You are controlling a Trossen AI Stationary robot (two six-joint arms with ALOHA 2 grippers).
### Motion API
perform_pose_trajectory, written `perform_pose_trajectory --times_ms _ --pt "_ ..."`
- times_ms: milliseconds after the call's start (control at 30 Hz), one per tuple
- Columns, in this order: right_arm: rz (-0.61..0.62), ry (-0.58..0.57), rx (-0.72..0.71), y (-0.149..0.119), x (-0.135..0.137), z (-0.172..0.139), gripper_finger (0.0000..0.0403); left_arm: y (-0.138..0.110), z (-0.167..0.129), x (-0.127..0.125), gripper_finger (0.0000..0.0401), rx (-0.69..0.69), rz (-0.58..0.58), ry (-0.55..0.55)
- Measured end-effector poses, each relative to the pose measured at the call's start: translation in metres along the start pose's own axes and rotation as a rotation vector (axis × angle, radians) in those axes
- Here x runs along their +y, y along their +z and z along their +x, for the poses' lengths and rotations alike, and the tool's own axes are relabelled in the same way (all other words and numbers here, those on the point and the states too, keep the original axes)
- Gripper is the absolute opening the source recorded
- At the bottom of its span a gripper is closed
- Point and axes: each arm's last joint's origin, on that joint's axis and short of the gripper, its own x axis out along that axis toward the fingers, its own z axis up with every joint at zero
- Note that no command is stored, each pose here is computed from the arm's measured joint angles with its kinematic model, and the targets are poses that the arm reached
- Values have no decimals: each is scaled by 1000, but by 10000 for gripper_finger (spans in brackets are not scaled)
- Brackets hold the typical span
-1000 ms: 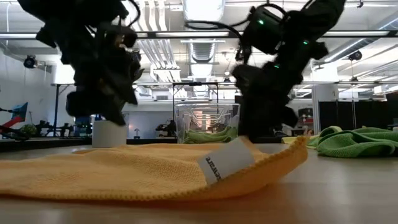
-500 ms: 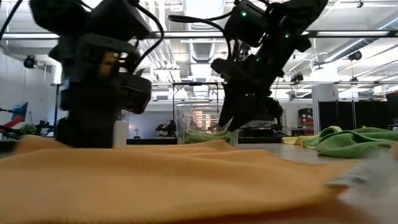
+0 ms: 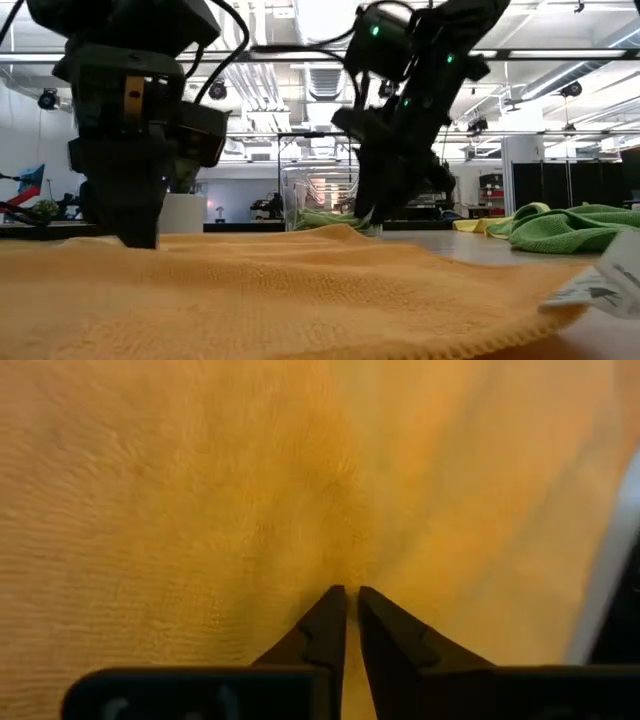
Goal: Fold microfiber towels
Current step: Fold the orange towel
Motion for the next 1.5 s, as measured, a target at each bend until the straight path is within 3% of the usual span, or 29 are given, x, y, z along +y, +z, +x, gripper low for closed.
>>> perform_pose_trajectory --times_ms 200,367,500,700,800,900,967,1067,1300,1500 --pt "-40 24 -57 0 7 -30 115 5 -12 23 17 5 41 116" --pt "-211 121 -93 -13 22 -63 109 8 -38 26 17 -17 82 154" --pt "-438 204 -104 -42 34 -86 105 -8 -73 8 17 -110 235 84" --pt "-743 321 -77 -102 53 -103 105 -62 -101 -15 17 -136 393 -92" --pt "-880 402 -99 -128 67 -100 105 -97 -94 -12 17 -68 364 -109" --pt "-934 458 -138 -146 83 -90 111 -128 -83 -16 17 -15 330 -220" --pt "-970 441 -155 -154 93 -81 121 -146 -74 -19 17 35 336 -249" --pt "-1122 408 -171 -165 108 -69 145 -167 -66 -27 17 93 314 -245" --pt "-1328 321 -99 -189 125 -32 203 -199 -44 -49 17 155 310 -182" --pt "-1405 262 -94 -195 143 -7 206 -208 -34 -65 17 165 327 -173"
